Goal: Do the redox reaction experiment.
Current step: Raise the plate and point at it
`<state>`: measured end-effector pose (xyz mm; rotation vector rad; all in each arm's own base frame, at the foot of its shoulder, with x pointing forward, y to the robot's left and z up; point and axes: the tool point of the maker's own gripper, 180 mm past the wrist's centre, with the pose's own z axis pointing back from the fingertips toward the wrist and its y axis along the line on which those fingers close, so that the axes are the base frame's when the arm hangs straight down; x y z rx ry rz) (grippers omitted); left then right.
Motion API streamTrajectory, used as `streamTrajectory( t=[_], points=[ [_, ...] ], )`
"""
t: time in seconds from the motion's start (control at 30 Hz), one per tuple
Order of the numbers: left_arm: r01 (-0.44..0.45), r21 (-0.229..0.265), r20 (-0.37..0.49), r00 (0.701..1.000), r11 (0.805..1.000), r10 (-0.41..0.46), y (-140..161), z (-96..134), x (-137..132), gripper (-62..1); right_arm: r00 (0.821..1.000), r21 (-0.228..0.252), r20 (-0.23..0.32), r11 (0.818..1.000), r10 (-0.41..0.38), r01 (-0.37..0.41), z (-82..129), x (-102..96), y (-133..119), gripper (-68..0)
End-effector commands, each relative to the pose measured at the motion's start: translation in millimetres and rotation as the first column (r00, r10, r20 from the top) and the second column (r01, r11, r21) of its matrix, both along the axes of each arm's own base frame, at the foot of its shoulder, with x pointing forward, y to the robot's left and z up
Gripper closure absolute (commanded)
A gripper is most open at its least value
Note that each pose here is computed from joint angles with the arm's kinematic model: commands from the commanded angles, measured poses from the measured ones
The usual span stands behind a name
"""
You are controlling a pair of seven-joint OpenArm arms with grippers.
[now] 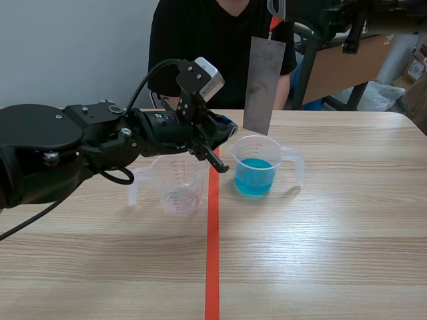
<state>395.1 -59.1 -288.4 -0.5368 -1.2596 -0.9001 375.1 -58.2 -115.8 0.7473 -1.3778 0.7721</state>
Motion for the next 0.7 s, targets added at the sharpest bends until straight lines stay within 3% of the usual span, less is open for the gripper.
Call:
streamTrajectory(
  t=[0.0,0.67],
  points=[
    [0.017,-0.046,0.047,0.999,0.999,-0.015,-9.9,23.1,5.2,-4.7,0.999,0.025,0.051,1.000,0.015,-0.016,19.4,-2.5,0.8,-1.3],
    [0.018,-0.061,0.056,0.998,0.998,-0.014,-10.1,26.9,6.0,-4.7,0.999,0.025,0.051,1.000,0.015,-0.016,19.4,-2.5,0.8,-1.3]
  ],
)
